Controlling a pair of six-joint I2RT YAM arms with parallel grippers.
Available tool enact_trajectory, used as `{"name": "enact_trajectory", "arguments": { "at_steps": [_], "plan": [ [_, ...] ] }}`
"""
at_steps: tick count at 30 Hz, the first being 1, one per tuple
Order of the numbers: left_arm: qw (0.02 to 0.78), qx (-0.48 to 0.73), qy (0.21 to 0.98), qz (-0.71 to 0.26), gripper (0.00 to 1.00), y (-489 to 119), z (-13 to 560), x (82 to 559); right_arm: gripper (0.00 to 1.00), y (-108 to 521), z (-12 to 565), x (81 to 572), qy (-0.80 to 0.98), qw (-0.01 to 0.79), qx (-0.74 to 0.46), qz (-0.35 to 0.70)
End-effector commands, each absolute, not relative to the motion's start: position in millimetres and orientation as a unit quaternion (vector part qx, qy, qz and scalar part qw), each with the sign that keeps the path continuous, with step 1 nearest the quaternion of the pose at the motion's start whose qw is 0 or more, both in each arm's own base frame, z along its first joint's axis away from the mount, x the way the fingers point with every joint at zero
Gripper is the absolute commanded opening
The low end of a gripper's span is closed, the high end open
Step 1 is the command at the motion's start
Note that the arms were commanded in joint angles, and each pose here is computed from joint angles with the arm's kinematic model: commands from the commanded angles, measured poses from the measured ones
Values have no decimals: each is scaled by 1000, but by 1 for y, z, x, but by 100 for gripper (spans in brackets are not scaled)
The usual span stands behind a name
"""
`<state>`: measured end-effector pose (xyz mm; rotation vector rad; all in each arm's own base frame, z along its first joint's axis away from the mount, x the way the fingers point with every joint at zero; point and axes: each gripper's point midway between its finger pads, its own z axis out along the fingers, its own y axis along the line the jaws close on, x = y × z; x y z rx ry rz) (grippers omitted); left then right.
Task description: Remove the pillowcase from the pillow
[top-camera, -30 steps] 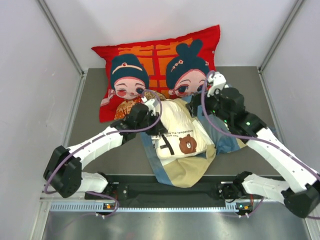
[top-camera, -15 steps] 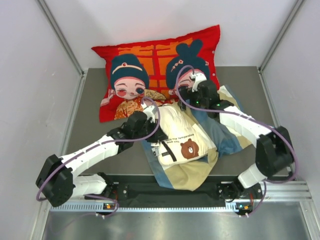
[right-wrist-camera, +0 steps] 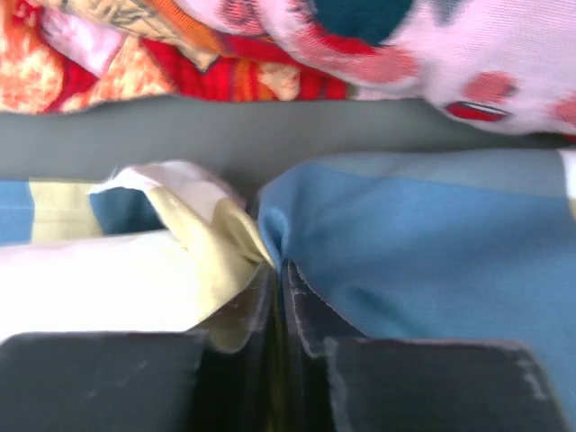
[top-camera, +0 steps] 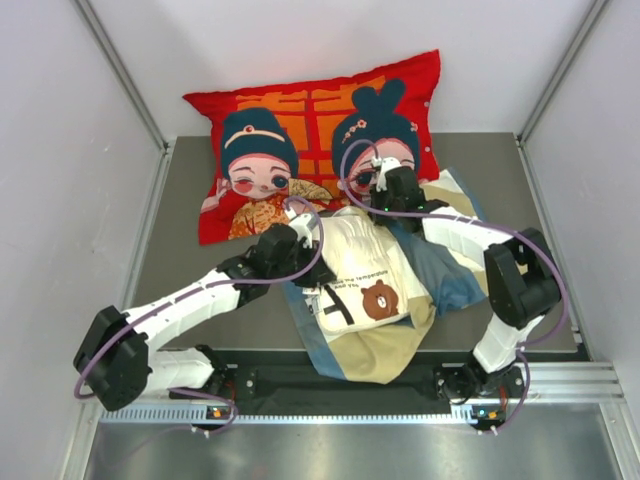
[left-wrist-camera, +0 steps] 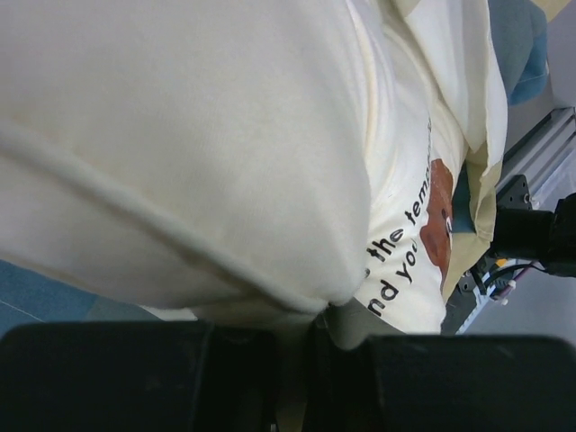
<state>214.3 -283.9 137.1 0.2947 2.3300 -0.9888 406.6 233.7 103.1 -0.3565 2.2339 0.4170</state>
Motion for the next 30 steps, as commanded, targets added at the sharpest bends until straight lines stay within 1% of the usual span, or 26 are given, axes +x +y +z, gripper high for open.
{"name": "enact_trajectory", "arguments": {
  "at_steps": [1, 6, 10, 13, 16, 19, 25, 28, 29, 30],
  "plan": [
    [290, 135, 871, -373, 0, -288, 137, 208, 0, 194, 92, 414, 904, 400, -101, 115],
    [320, 127, 870, -352, 0, -276, 161, 213, 0, 147, 106, 431, 904, 415, -40, 95],
    [354, 123, 857, -355, 0, -265, 197, 211, 0, 108, 114, 444, 903, 422, 5, 81],
    [367, 119, 849, -361, 0, -258, 214, 205, 0, 95, 115, 447, 904, 422, 16, 72],
    [382, 113, 843, -361, 0, -250, 231, 202, 0, 86, 111, 448, 906, 419, 23, 58],
    [396, 110, 837, -360, 0, -246, 241, 203, 0, 86, 107, 445, 908, 414, 25, 66],
    [390, 117, 839, -360, 0, -257, 233, 211, 0, 103, 117, 436, 902, 418, 13, 109],
    [389, 116, 841, -357, 0, -264, 226, 221, 13, 110, 136, 428, 893, 433, -2, 125],
    [395, 112, 839, -357, 0, -266, 227, 228, 30, 111, 141, 425, 890, 438, -9, 129],
    [395, 112, 839, -357, 0, -268, 226, 232, 42, 113, 144, 421, 889, 438, -14, 132]
  ]
}}
